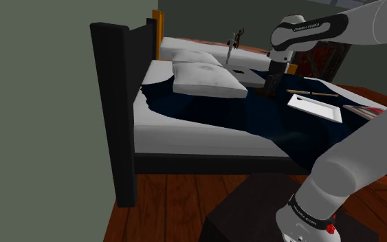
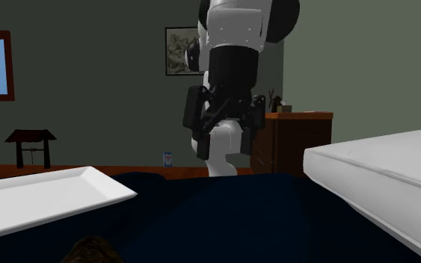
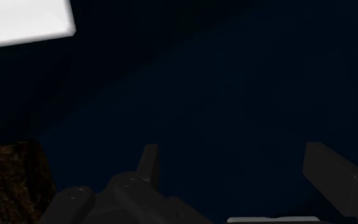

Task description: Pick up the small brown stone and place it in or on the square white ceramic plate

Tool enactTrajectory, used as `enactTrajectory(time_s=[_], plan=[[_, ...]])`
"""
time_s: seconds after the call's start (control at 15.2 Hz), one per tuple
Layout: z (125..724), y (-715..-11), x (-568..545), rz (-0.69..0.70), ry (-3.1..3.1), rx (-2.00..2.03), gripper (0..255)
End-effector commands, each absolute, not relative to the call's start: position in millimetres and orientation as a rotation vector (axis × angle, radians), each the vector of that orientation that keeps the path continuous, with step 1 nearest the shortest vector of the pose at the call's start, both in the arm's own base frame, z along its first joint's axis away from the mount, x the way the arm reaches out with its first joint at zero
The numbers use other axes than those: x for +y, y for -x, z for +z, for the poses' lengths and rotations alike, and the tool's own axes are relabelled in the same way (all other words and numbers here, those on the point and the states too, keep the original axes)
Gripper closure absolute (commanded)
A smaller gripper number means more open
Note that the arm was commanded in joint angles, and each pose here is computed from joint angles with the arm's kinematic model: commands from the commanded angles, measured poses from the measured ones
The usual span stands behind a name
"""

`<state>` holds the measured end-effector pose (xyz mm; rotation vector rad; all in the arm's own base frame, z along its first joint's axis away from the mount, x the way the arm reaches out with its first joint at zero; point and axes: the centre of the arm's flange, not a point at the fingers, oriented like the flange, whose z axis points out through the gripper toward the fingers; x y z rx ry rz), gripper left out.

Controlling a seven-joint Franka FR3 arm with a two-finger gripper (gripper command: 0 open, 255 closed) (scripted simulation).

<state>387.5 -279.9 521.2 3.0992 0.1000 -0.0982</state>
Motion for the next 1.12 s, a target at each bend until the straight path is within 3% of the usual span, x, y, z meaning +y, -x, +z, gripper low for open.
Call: enactTrajectory(time_s=[0.0, 1.06], plan=[[516.9, -394.7, -305.7, -0.084, -3.098, 0.096, 0], [487.3, -438.9, -480.7, 0.011, -3.101, 0.053, 0]])
